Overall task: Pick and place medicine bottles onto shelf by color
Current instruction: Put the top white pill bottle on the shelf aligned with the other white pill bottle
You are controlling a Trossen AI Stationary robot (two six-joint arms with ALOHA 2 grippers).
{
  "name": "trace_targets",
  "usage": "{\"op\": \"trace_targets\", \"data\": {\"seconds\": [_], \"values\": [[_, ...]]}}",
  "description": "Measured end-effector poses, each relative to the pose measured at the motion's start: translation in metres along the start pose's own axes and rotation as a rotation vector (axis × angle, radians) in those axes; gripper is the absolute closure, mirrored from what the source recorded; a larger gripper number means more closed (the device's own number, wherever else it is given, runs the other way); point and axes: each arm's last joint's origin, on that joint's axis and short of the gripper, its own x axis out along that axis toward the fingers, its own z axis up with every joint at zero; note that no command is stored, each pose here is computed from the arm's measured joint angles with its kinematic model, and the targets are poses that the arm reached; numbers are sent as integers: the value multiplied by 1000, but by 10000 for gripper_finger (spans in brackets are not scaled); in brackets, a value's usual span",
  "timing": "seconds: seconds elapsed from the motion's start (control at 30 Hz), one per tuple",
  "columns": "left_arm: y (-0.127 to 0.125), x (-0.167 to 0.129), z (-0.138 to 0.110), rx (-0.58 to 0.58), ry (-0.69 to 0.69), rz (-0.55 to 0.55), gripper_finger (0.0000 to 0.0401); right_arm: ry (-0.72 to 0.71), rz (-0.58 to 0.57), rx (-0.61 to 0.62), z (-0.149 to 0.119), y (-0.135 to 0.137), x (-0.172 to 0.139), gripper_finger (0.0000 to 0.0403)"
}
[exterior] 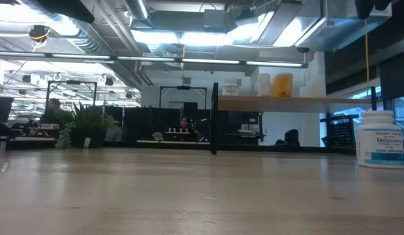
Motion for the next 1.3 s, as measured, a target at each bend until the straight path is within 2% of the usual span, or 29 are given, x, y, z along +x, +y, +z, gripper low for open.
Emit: {"op": "trace_targets", "data": {"seconds": [0.2,0.37,0.67,0.8,0.9,1.07,1.3], "values": [[0,0,0,1,0,0,118,-4,0,16,2,-2,5,209],[0,0,0,1,5,-6,118,93,29,-93,-4,4,33,186],[0,0,0,0,5,-6,118,232,-30,-97,-15,-7,88,194],[0,0,0,0,5,-6,118,241,-19,-79,-14,-17,104,199],[0,0,0,1,5,-5,118,243,5,-66,-11,-23,108,200],[-1,0,0,73,2,-10,118,236,13,-25,-8,-32,110,201],[-2,0,1,105,8,-40,118,217,18,-9,-5,-35,111,201]]}}
